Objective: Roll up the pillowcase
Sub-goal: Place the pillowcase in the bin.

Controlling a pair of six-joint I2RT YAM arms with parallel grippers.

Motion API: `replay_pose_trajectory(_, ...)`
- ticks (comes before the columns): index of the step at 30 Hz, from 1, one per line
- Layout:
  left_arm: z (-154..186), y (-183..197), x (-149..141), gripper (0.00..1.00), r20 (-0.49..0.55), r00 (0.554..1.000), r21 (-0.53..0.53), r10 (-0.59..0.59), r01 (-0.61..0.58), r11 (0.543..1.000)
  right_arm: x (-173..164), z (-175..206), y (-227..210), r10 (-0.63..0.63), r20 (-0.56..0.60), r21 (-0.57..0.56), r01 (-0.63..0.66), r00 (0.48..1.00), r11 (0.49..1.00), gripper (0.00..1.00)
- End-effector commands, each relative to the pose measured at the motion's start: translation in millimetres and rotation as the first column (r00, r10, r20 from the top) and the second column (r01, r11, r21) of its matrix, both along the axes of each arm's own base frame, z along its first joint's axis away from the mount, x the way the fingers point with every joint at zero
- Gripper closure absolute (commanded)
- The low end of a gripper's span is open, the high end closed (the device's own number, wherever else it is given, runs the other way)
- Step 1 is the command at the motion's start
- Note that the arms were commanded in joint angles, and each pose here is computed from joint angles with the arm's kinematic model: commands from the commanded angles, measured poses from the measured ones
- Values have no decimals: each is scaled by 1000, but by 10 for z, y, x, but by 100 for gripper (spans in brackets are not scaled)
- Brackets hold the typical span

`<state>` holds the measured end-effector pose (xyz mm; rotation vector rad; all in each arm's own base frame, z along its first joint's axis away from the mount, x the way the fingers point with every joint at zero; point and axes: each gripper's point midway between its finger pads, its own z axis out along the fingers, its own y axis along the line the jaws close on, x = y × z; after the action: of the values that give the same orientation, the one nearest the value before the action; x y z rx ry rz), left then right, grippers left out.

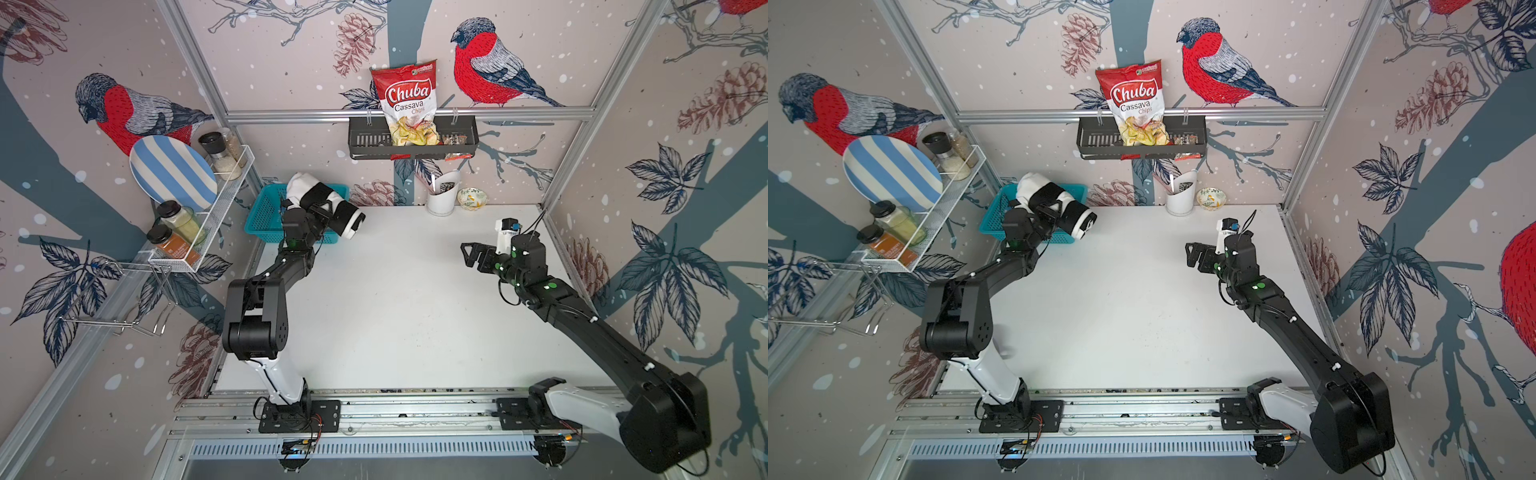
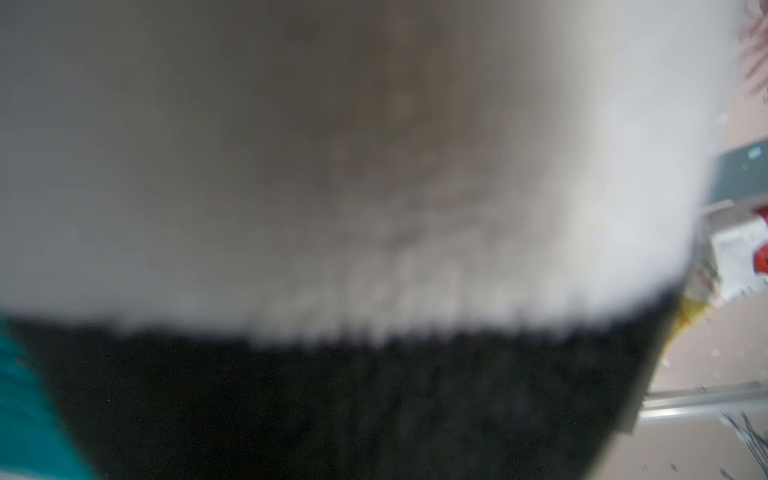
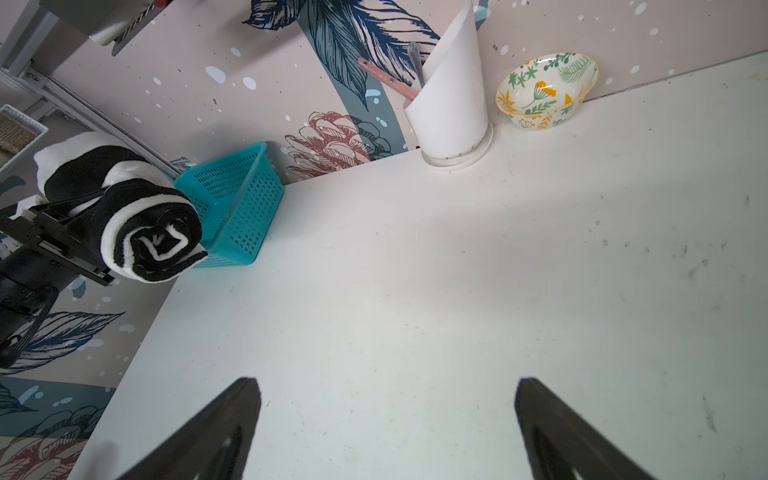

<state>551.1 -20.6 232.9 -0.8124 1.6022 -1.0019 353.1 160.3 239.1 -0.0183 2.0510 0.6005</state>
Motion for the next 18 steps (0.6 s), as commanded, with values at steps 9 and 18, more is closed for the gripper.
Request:
replay_pose_trajectory(9,42,732,680,57,110,971,-101,210,-200,975,12,22,-62,-54,-15,-7,54,998,998,0)
replay_pose_trajectory(18,-465,942,1031,49,-2,960,-86,282,-281,956,59,-14,-118,-83,-26,-21,83,996,996,0)
